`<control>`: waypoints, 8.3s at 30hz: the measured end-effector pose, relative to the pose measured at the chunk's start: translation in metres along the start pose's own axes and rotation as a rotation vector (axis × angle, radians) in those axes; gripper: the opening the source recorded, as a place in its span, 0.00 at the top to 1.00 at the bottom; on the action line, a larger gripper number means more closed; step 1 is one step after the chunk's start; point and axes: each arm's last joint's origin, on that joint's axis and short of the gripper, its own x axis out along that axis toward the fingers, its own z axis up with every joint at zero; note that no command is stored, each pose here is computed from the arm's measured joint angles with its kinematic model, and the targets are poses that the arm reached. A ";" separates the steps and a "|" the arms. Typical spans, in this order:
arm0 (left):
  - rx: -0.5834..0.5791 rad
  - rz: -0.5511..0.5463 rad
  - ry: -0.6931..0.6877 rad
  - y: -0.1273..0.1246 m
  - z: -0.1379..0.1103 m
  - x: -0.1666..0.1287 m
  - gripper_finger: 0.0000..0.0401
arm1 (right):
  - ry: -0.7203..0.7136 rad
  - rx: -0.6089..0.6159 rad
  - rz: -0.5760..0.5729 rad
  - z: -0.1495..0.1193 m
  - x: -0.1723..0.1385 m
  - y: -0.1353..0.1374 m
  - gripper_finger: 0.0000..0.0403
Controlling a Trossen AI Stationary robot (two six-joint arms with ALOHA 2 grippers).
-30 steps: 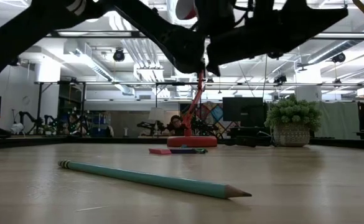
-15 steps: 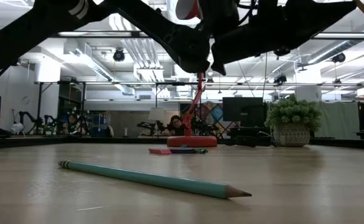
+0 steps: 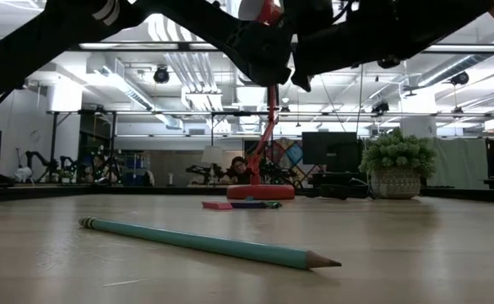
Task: Pick and place office supplies into organizer
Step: Put the yellow pencil into the black desk organizer, then put the blue pencil into the black desk organizer
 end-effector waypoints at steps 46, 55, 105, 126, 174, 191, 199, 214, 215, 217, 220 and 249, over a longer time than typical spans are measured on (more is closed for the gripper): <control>0.033 -0.029 0.049 0.000 0.001 0.007 0.87 | 0.001 0.012 0.005 0.000 0.000 0.001 0.97; 0.042 -0.021 0.023 0.001 0.003 0.007 0.87 | 0.001 0.013 0.007 0.000 0.000 0.001 0.97; 0.101 -0.037 -0.030 0.007 0.019 0.012 1.00 | 0.054 0.051 0.059 0.016 -0.013 0.003 0.79; 0.107 -0.028 -0.047 0.009 0.024 0.013 1.00 | 0.203 0.062 0.069 0.017 -0.017 0.003 0.74; 0.099 -0.028 -0.024 0.009 0.021 0.012 1.00 | 0.236 -0.012 0.148 0.030 -0.017 -0.028 0.51; 0.098 -0.032 -0.025 0.008 0.021 0.012 1.00 | 0.180 0.122 0.310 0.048 -0.031 -0.071 0.51; 0.096 -0.034 -0.019 0.008 0.019 0.012 1.00 | 0.020 0.100 0.344 0.075 -0.047 -0.082 0.51; 0.076 -0.021 0.063 0.008 0.010 0.011 1.00 | -0.070 0.080 0.321 0.083 -0.050 -0.087 0.51; 0.077 -0.020 0.062 0.009 0.010 0.011 1.00 | -0.070 0.080 0.321 0.083 -0.050 -0.087 0.51; 0.077 -0.018 0.060 0.010 0.011 0.011 1.00 | -0.070 0.080 0.321 0.083 -0.050 -0.087 0.51; 0.078 -0.018 0.060 0.009 0.011 0.011 1.00 | -0.069 0.082 0.321 0.083 -0.050 -0.087 0.51; 0.074 -0.016 0.068 0.009 0.008 0.011 0.88 | -0.071 0.082 0.319 0.082 -0.050 -0.087 0.51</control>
